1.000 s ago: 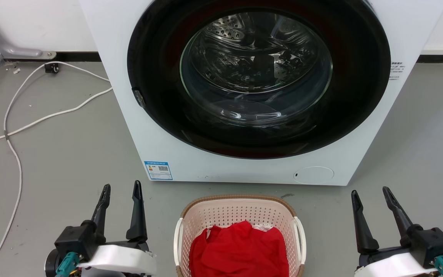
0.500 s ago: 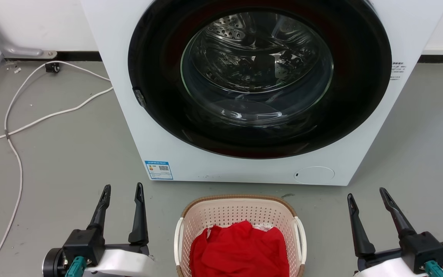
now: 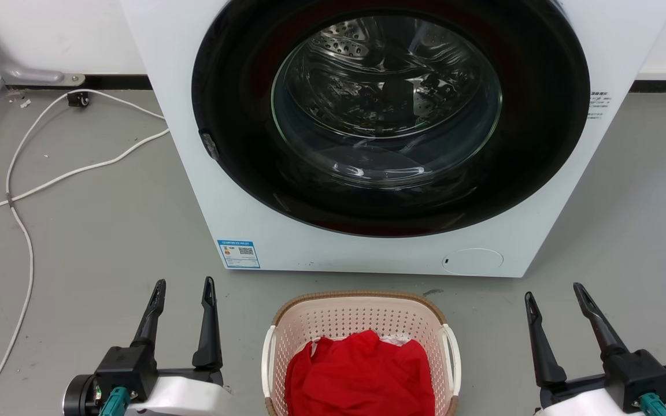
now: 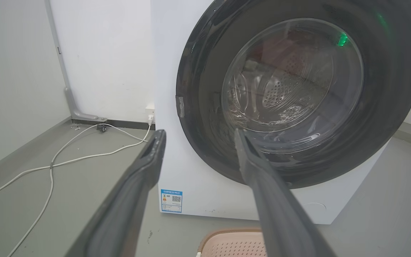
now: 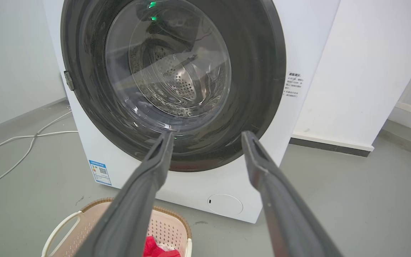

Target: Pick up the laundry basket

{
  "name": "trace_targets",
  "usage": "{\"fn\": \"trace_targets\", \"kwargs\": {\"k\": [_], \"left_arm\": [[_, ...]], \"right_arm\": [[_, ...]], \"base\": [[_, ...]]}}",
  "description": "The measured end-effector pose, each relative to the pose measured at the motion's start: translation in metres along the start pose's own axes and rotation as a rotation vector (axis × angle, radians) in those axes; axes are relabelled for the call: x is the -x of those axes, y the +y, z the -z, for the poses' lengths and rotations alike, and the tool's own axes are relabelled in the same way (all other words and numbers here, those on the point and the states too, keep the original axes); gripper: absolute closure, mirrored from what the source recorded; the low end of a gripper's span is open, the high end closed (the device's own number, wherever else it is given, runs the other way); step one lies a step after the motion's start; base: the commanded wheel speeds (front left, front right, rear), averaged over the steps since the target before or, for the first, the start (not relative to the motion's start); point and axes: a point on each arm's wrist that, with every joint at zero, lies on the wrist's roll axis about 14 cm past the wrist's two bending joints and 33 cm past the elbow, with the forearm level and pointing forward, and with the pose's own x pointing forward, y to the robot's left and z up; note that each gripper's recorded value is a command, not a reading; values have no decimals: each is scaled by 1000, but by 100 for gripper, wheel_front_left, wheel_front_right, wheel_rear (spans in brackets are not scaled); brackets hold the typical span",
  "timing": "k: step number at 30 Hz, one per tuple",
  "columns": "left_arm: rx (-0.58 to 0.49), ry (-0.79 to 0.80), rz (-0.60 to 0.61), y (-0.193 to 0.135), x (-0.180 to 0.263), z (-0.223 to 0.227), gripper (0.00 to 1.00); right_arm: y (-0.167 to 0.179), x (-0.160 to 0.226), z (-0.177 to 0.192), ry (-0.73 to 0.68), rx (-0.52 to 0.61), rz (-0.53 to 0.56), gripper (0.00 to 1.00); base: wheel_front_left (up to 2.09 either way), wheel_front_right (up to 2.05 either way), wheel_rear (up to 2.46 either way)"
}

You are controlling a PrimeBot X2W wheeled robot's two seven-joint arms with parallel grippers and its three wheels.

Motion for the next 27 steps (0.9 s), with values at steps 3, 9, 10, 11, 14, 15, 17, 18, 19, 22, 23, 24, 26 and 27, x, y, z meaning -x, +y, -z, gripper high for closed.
{"fn": "trace_targets", "kwargs": {"k": [3,9,10,11,14,15,17,18,19,22,23,24,26,27], "left_arm": [[-1,1,-3,1,0,0,0],[0,9,-10,4,1,3,0],[0,13,-9,4,1,4,0],[13,22,-10,4,1,7,0],[23,35,4,3,-3,12,0],[22,31,8,3,-7,11,0],[17,38,23,1,-14,14,0],[11,49,31,0,-16,19,0],[3,63,40,-1,-19,24,0],[-25,107,66,-4,-33,40,0],[-33,122,75,-5,-38,46,0],[-44,143,86,-6,-43,54,0],[-55,194,106,-7,-51,73,0],[-61,226,109,-6,-54,84,0]], "right_arm": [[0,0,0,0,0,-1,0],[0,0,0,0,-4,2,0],[-1,0,0,1,-6,3,0],[-1,-1,1,1,-7,3,0],[-4,-5,1,-1,-12,11,0],[-4,-8,0,-4,-13,12,0],[-5,-14,0,-7,-13,13,0],[-5,-18,0,-8,-13,9,0],[-4,-22,2,-6,-8,3,0],[2,-33,19,40,-16,-18,0],[5,-37,28,67,-19,-29,0],[8,-42,37,90,-17,-41,0],[14,-51,53,133,-10,-64,0],[15,-56,60,152,-10,-71,0]], "base": [[0,0,0],[0,0,0],[0,0,0],[0,0,0],[0,0,0],[0,0,0],[0,0,0],[0,0,0],[0,0,0],[0,0,0],[0,0,0],[0,0,0],[0,0,0],[0,0,0]]}}
